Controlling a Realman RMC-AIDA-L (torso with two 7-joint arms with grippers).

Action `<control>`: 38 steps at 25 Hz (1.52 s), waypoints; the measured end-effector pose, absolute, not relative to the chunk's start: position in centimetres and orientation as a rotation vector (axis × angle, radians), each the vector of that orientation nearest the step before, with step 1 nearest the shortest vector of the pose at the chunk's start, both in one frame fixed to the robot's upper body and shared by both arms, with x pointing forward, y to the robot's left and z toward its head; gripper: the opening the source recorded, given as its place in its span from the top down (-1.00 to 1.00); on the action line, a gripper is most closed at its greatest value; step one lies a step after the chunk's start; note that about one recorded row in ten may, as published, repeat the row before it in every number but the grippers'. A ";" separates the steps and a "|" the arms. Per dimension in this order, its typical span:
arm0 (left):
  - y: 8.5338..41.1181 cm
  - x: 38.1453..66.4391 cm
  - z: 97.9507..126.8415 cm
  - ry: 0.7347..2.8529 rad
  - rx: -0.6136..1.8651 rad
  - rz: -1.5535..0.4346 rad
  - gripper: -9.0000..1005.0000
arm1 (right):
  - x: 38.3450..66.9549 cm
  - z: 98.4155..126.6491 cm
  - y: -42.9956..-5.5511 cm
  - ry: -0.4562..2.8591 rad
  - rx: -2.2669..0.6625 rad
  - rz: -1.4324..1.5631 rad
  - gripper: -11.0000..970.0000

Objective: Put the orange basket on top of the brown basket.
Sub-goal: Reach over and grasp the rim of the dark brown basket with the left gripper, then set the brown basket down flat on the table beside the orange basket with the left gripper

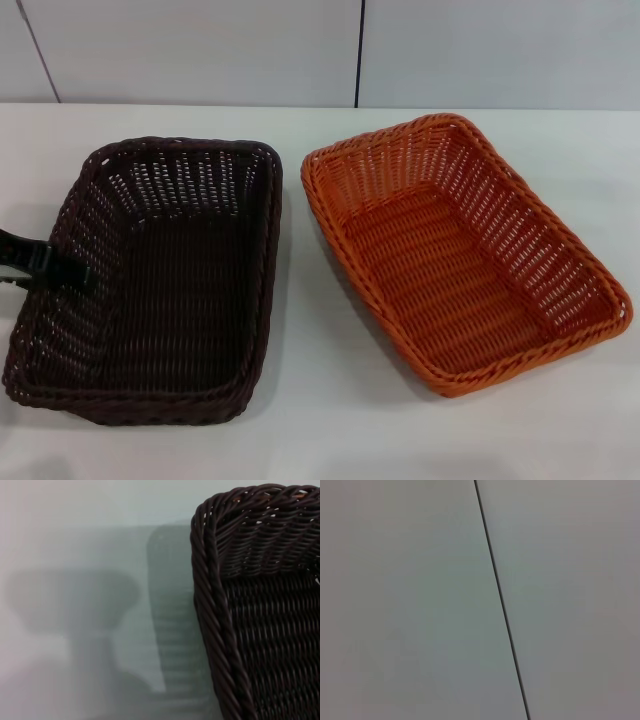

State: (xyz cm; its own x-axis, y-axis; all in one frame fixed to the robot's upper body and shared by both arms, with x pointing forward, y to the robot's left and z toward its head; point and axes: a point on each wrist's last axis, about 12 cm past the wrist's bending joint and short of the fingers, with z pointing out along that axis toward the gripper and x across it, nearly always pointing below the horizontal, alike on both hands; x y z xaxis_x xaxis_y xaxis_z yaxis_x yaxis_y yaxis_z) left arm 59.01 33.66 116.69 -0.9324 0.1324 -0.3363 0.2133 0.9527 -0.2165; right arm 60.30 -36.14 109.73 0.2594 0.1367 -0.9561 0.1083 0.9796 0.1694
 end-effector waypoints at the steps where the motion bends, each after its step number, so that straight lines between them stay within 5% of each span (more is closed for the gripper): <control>1: 33.6 59.1 116.7 2.778 0.259 -0.358 -0.62 | 60.3 109.7 -36.2 1.316 0.218 0.019 -0.60; 15: 33.5 59.1 116.8 2.771 0.269 -0.364 -0.31 | 60.2 109.2 -36.6 1.357 0.232 0.002 -0.59; 22: 33.4 59.0 117.5 2.746 0.268 -0.384 0.54 | 60.3 109.6 -37.3 1.350 0.224 -0.018 -0.59; 34: 33.7 58.5 118.8 2.680 0.257 -0.485 0.56 | 59.9 109.4 -37.9 1.348 0.237 -0.023 -0.59; 38: 34.6 58.1 122.0 2.596 0.351 -0.514 0.56 | 59.7 109.2 -37.8 1.352 0.240 -0.021 -0.58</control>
